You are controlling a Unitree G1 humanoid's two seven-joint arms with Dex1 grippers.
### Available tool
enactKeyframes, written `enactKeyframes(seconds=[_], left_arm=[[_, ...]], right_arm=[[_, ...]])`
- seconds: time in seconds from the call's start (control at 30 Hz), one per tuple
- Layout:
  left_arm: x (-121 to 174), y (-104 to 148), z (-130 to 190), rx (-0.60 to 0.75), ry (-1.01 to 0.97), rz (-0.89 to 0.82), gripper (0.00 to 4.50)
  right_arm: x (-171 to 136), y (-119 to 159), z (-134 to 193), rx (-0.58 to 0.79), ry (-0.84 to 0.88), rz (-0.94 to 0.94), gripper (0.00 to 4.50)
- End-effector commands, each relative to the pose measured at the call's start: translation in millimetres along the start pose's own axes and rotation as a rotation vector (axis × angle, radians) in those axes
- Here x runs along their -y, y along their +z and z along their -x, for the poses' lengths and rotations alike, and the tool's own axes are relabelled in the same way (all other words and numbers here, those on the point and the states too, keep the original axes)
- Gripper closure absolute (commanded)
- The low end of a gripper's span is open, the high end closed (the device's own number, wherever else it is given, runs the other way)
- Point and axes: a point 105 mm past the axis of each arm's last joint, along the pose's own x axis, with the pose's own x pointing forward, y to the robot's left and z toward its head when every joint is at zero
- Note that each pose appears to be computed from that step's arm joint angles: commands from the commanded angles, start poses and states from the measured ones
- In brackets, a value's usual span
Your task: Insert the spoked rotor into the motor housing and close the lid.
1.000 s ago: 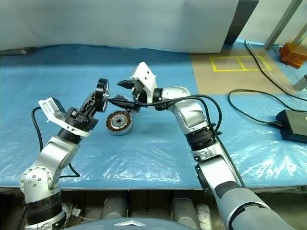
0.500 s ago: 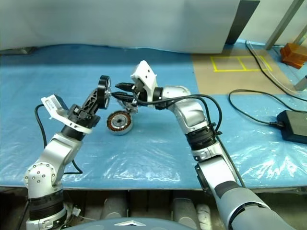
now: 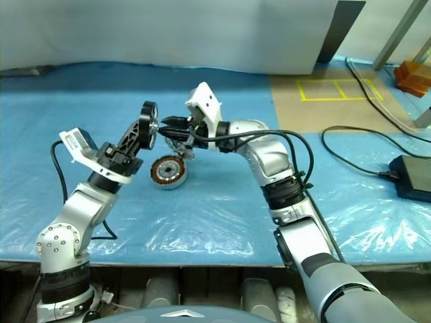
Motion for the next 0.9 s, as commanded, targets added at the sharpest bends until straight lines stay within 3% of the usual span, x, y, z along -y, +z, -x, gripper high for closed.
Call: enactKeyframes(seconds=[0.03, 0.07, 0.77, 0.9], left_arm=[[13, -1, -3, -0.001, -0.047, -0.013, 4.39], [13, -2, -3, -0.002, -0.048, -0.011, 4.39], [17, -20, -11, 0.006, -0.073, 0.043, 4.39], [15, -19, -10, -0.003, -0.065, 0.037, 4.39]], right_arm=[[-13, 25, 0, 0.052, 0.072, 0.033, 1.57], [-14, 23, -1, 0.041, 0.075, 0.040, 1.31], [-11, 32, -14, 0.080, 0.045, 0.070, 1.31], [-13, 33, -14, 0.088, 0.048, 0.071, 2.17]])
